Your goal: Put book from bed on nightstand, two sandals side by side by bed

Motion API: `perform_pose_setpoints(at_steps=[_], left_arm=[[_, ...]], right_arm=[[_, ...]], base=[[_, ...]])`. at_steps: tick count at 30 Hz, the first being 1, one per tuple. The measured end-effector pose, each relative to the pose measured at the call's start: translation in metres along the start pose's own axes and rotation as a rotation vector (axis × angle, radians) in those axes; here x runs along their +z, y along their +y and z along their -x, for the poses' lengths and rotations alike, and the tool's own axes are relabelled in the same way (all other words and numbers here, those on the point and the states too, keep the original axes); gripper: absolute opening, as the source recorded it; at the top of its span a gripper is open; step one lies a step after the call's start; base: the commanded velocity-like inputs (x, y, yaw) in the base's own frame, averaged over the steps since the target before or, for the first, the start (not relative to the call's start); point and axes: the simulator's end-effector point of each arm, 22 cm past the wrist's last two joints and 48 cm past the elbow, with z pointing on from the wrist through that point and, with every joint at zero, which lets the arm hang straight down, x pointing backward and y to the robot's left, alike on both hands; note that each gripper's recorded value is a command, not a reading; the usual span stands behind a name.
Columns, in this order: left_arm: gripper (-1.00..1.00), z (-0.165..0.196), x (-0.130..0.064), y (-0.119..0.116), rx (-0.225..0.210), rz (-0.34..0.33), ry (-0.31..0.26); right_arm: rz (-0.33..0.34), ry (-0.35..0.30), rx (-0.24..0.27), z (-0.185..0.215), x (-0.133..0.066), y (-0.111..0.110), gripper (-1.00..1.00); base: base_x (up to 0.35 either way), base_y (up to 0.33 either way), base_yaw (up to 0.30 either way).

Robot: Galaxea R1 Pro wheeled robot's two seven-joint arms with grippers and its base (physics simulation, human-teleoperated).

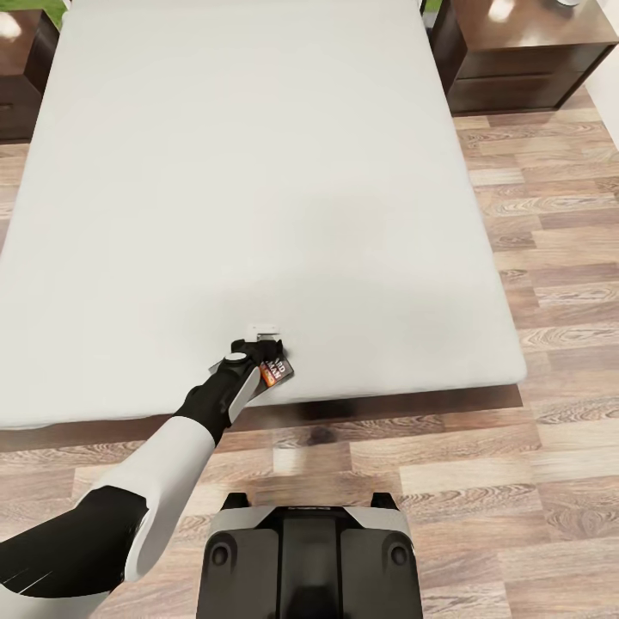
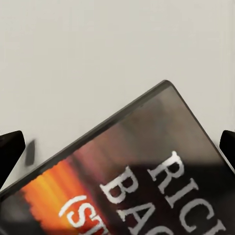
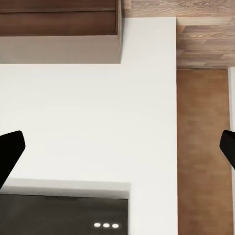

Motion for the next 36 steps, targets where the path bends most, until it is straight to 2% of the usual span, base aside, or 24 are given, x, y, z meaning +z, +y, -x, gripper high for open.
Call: perform_pose_setpoints(at_steps=[36], left_arm=[[1.00, -0.0003, 0.0001, 0.0004, 0.001, 0.001, 0.000]], right_arm=[[0.000, 0.000, 0.000, 0.0000, -0.0001, -0.0006, 1.00]], base=[[-0.029, 0.000, 0.000]])
